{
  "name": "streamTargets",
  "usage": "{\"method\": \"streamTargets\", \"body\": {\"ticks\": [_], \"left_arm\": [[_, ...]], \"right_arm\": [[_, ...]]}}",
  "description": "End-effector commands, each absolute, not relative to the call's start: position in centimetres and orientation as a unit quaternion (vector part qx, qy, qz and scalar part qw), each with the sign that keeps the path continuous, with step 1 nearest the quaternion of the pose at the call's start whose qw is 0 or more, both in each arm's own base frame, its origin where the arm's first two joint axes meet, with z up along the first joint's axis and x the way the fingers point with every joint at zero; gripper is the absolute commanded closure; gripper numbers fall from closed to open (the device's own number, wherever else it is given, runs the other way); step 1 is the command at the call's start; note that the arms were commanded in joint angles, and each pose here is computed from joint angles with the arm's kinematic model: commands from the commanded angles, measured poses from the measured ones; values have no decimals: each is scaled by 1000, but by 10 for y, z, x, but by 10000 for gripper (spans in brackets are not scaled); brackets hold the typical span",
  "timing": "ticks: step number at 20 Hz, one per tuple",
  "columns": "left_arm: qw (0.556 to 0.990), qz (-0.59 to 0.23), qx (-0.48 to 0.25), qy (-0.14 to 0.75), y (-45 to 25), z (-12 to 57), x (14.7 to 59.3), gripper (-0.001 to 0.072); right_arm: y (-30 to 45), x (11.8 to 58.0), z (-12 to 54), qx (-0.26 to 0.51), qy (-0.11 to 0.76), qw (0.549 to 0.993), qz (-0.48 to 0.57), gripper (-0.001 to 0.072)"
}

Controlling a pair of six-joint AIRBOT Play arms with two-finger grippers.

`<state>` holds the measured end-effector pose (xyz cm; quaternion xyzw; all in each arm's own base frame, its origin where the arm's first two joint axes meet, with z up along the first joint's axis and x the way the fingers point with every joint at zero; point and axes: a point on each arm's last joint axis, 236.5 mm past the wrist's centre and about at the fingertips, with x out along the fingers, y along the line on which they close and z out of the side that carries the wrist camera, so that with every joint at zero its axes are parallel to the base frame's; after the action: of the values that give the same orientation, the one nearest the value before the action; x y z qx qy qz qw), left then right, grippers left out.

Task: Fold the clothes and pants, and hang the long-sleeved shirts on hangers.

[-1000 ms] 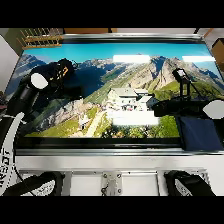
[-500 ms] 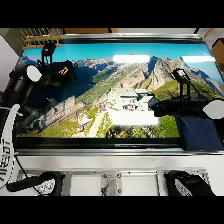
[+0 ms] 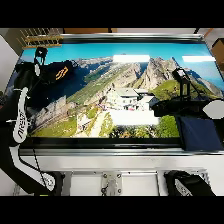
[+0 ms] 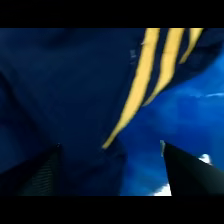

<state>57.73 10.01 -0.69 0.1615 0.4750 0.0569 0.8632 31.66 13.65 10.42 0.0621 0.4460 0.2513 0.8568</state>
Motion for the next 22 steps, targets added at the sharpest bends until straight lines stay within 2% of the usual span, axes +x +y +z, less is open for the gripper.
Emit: {"method": "streamTargets", "body": {"ticks": [1,5,6,9,10,13,17,19,22], "left_arm": [[850,79,190,484,132,-35,590,0],[861,78,193,463,138,-46,607,0],[863,78,192,461,138,-49,609,42],[868,91,168,459,138,-50,609,514],[869,96,160,458,138,-46,608,704],[889,94,151,422,113,3,612,705],[917,30,187,351,11,112,600,705],[914,-15,206,348,-50,140,568,705],[892,-117,216,379,-149,138,493,704]], "right_arm": [[137,317,104,62,446,857,252,695],[137,317,104,62,446,857,252,695],[137,317,104,62,446,857,252,694],[137,317,104,62,446,857,252,695],[137,317,104,62,446,857,252,695],[137,317,104,62,446,857,252,695],[137,317,104,62,446,857,252,694],[138,317,106,68,445,857,252,695],[155,315,116,111,438,849,276,695]]}}
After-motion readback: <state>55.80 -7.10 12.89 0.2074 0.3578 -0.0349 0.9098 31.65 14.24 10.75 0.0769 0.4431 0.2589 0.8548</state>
